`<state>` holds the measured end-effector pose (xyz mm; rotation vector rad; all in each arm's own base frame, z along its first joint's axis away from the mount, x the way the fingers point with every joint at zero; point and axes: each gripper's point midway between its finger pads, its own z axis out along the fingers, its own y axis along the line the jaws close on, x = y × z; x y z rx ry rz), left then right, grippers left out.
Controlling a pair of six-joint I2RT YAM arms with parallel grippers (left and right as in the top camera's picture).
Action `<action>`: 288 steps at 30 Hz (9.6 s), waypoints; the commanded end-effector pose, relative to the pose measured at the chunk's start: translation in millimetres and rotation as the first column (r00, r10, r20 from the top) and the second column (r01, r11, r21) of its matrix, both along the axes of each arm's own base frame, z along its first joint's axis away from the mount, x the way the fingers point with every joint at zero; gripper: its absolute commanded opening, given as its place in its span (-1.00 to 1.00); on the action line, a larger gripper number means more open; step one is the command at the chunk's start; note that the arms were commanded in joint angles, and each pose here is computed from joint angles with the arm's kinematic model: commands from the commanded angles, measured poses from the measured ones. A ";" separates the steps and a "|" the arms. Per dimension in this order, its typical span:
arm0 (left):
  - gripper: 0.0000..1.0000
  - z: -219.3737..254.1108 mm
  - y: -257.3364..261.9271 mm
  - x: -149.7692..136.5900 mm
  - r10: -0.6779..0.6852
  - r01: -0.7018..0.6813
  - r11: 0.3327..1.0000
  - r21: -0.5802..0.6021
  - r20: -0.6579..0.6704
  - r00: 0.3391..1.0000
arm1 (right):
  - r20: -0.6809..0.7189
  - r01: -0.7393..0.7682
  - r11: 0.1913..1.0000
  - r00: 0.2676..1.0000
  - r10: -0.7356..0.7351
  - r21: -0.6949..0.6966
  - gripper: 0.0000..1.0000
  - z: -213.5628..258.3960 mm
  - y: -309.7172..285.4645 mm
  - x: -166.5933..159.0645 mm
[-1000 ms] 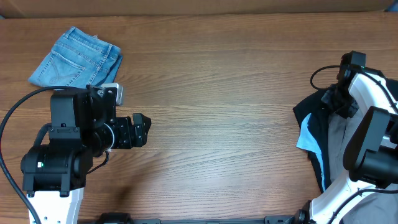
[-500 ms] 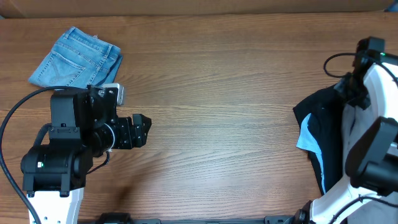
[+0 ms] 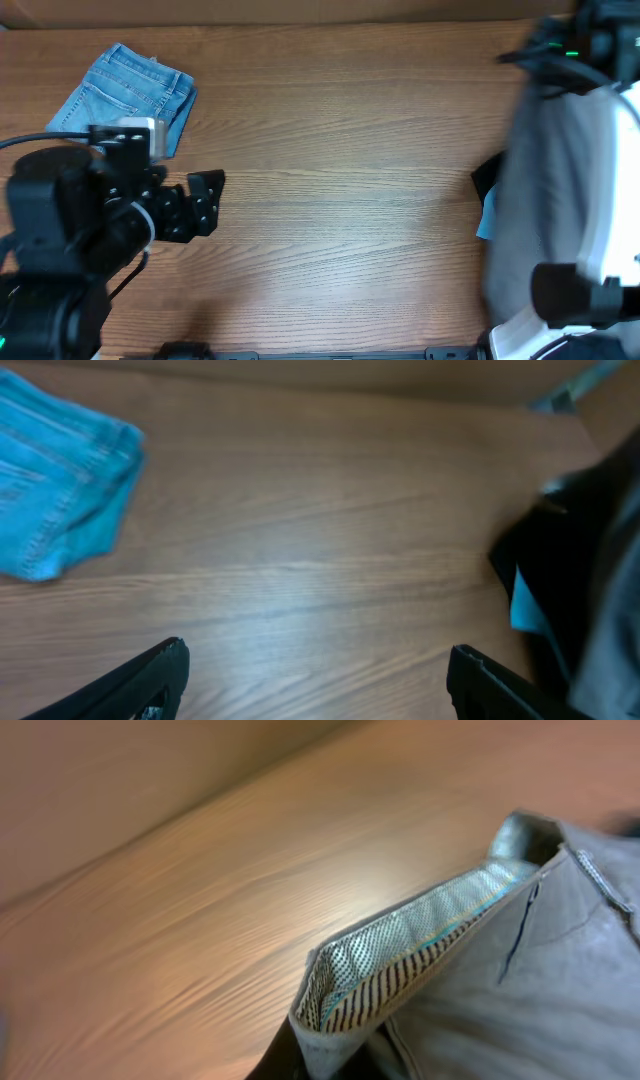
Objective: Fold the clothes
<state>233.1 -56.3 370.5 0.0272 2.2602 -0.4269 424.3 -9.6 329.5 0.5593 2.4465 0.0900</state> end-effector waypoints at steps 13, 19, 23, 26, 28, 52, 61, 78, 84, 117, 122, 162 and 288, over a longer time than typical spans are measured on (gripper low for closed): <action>0.85 62.6 20.9 -29.1 0.112 -0.117 0.993 0.029 0.147 0.983 | 0.061 -0.528 0.823 0.833 0.550 -0.208 0.64 28.8 254.0 -96.9; 0.86 52.1 17.4 -24.6 0.086 -0.090 0.995 0.038 0.097 0.992 | 0.179 -0.382 0.918 0.901 0.395 -0.105 0.68 72.5 189.7 -98.1; 0.82 33.0 6.7 -14.4 0.013 -0.013 0.999 0.038 0.006 1.000 | 0.280 -0.354 0.935 0.895 0.347 -0.026 0.69 106.8 159.3 -111.8; 0.77 8.7 -3.0 -2.4 -0.036 0.040 0.999 0.037 -0.095 0.995 | 0.344 -0.318 0.948 0.892 0.294 0.015 0.72 128.5 135.1 -126.4; 0.72 -10.3 -14.0 7.3 -0.082 0.089 0.995 0.040 -0.167 0.983 | 0.380 -0.303 0.952 0.886 0.265 0.044 0.75 140.0 123.8 -136.6; 0.08 -302.1 -113.3 98.2 0.028 0.330 0.828 0.453 -0.621 0.783 | 0.361 -0.282 0.958 0.900 0.244 0.056 0.83 140.6 100.9 -170.1; 0.33 -348.1 -103.0 117.4 0.084 0.315 0.813 0.490 -0.635 0.768 | 0.333 -0.268 0.963 0.912 0.240 0.038 0.83 134.5 96.0 -172.8; -0.91 -388.5 22.9 93.0 0.532 0.052 0.772 0.633 -0.689 0.492 | 0.302 -0.246 0.969 0.925 0.231 0.015 0.84 127.7 89.3 -176.4; -0.92 -345.2 99.2 71.1 0.742 -0.100 0.639 0.763 -0.577 0.340 | 0.302 -0.239 0.971 0.927 0.225 0.009 0.88 127.8 87.6 -176.1; 0.20 -254.9 -31.6 186.4 -0.117 0.211 0.959 0.190 -0.415 0.903 | 0.163 -0.223 0.975 0.962 0.220 -0.001 0.89 95.8 90.3 -158.5; -0.58 -305.6 -34.3 198.2 -0.115 0.226 0.957 0.184 -0.477 0.872 | 0.162 -0.223 0.975 0.962 0.220 -0.001 0.90 95.7 90.4 -158.4; -0.56 -194.0 67.8 198.3 0.186 -0.132 0.973 0.190 -0.305 0.934 | -0.154 -0.205 0.978 0.968 0.199 -0.028 0.60 -100.3 97.6 -16.1; -0.14 -87.6 24.6 64.2 0.115 -0.082 0.988 0.135 -0.264 0.958 | -0.178 -0.217 0.916 0.941 0.289 0.338 0.34 -255.6 2.4 50.5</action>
